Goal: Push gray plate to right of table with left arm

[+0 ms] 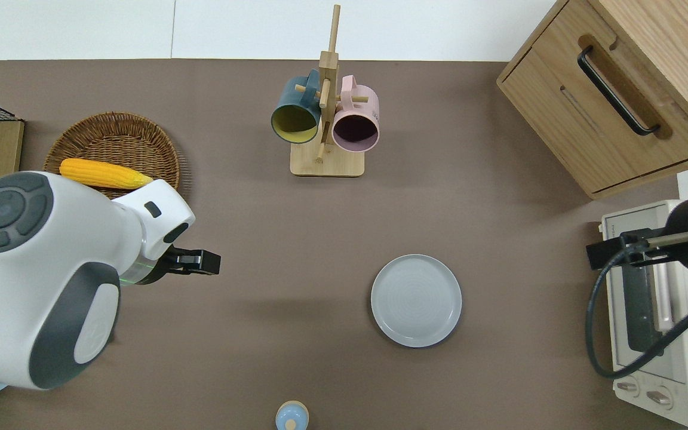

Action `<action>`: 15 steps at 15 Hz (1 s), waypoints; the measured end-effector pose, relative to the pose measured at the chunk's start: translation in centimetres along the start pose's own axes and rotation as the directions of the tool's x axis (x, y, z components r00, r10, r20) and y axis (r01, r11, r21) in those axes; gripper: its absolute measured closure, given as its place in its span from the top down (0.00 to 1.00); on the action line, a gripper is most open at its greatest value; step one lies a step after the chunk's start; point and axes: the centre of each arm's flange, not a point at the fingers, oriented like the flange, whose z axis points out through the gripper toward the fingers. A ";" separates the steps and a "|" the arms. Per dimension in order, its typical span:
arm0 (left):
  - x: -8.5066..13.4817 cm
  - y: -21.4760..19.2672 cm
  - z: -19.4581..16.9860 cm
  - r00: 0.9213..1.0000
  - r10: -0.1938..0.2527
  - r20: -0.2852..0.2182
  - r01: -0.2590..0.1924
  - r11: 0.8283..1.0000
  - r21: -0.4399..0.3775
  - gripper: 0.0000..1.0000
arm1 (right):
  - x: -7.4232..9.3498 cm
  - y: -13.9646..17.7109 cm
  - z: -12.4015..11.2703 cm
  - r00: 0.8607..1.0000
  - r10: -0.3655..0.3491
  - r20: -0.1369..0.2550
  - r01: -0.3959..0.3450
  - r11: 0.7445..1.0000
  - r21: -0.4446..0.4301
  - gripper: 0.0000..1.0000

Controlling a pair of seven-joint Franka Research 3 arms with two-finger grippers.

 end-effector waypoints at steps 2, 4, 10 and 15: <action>-0.2 -0.7 -2.4 1.000 -0.010 -0.006 0.010 1.000 0.011 1.00 | 0.0 0.0 0.0 1.000 0.000 0.000 0.000 1.000 0.000 1.00; -0.4 -1.2 -4.9 1.000 -0.018 -0.016 0.019 1.000 0.012 1.00 | 0.0 0.0 0.0 1.000 0.000 0.000 0.000 1.000 0.000 1.00; -0.7 -3.1 -8.8 0.997 -0.060 -0.044 0.060 0.998 0.001 1.00 | 0.0 0.0 0.0 1.000 0.000 0.000 0.000 1.000 0.000 1.00; -0.6 -4.2 -9.0 0.995 -0.083 -0.047 0.083 0.997 -0.003 1.00 | 0.0 0.0 0.0 1.000 0.000 0.000 0.000 1.000 0.000 1.00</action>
